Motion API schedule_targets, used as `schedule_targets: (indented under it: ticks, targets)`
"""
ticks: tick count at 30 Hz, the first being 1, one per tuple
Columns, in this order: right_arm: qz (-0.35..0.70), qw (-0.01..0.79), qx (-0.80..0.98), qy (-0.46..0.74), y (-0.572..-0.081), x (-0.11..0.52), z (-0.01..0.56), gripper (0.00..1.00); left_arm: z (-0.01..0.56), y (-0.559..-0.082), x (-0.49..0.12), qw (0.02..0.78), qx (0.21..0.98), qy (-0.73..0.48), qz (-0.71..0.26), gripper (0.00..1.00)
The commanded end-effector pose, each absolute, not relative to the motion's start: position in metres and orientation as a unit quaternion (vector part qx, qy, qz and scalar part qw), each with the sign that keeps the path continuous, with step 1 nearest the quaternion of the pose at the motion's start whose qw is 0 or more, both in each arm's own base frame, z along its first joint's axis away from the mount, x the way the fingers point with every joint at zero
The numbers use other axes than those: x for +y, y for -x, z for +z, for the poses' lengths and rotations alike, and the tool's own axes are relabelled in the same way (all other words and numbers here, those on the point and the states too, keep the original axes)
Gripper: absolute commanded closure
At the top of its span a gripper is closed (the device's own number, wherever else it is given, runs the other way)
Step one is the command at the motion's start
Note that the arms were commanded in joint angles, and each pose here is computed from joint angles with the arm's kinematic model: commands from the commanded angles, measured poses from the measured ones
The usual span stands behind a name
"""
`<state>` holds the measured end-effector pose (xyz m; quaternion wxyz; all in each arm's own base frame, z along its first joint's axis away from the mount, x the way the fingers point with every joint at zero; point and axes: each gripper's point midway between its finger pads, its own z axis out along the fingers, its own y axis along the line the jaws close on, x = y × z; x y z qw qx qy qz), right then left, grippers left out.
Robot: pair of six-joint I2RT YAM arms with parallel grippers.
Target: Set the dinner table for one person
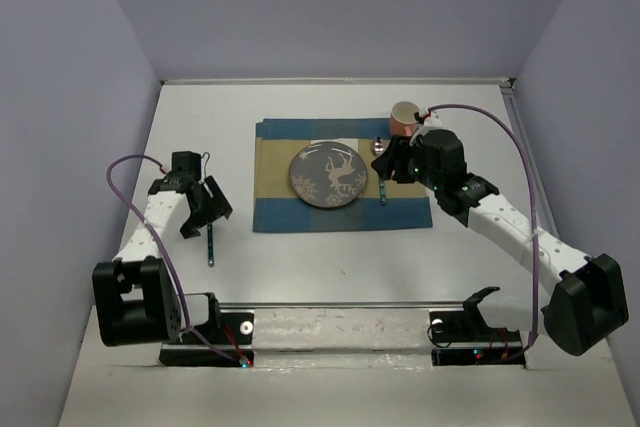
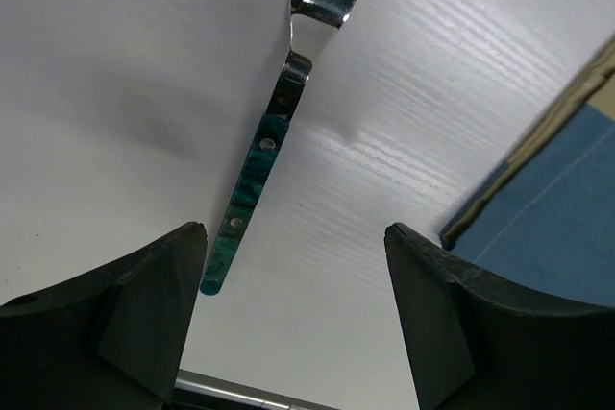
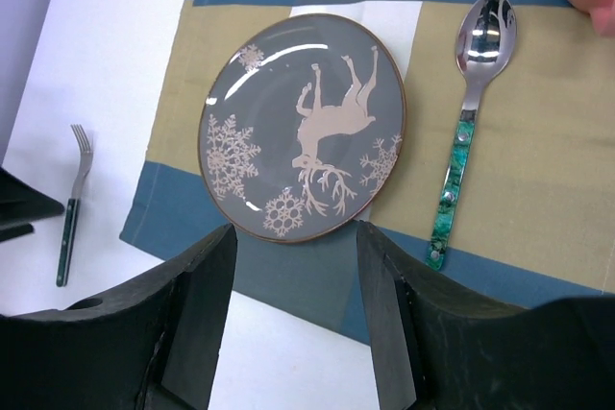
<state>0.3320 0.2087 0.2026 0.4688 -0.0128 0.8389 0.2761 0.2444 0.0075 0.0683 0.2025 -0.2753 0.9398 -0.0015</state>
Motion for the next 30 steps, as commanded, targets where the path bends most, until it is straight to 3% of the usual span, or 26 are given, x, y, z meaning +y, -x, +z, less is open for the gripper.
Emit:
schedule_targets:
  ticks: [1, 10, 17, 20, 22, 23, 24, 30]
  targets:
    - [0.291, 0.5, 0.816, 0.007, -0.334, 0.211, 0.22, 0.42, 0.047, -0.24, 0.008, 0.162, 0.945, 0.284, -0.001, 0.15]
    - [0.283, 0.515, 0.809, -0.003, -0.334, 0.203, 0.227, 0.43, 0.024, -0.241, 0.029, 0.124, 0.936, 0.33, 0.015, 0.18]
    - [0.265, 0.529, 0.806, -0.017, -0.336, 0.194, 0.23, 0.43, 0.008, -0.243, 0.027, 0.101, 0.938, 0.331, 0.008, 0.34]
    - [0.264, 0.524, 0.81, -0.02, -0.337, 0.195, 0.225, 0.43, 0.005, -0.242, 0.025, 0.1, 0.939, 0.33, 0.003, 0.58]
    - [0.26, 0.521, 0.813, -0.022, -0.338, 0.194, 0.221, 0.43, 0.003, -0.244, 0.018, 0.1, 0.94, 0.327, -0.017, 0.89]
    - [0.258, 0.521, 0.813, -0.023, -0.338, 0.193, 0.22, 0.43, 0.003, -0.244, 0.017, 0.101, 0.94, 0.326, -0.02, 0.89]
    - [0.256, 0.522, 0.813, -0.024, -0.339, 0.193, 0.22, 0.44, 0.004, -0.246, 0.016, 0.105, 0.94, 0.325, -0.023, 1.0]
    - [0.255, 0.535, 0.805, -0.029, -0.342, 0.191, 0.224, 0.39, 0.048, -0.279, 0.019, 0.193, 0.935, 0.294, -0.046, 1.0]
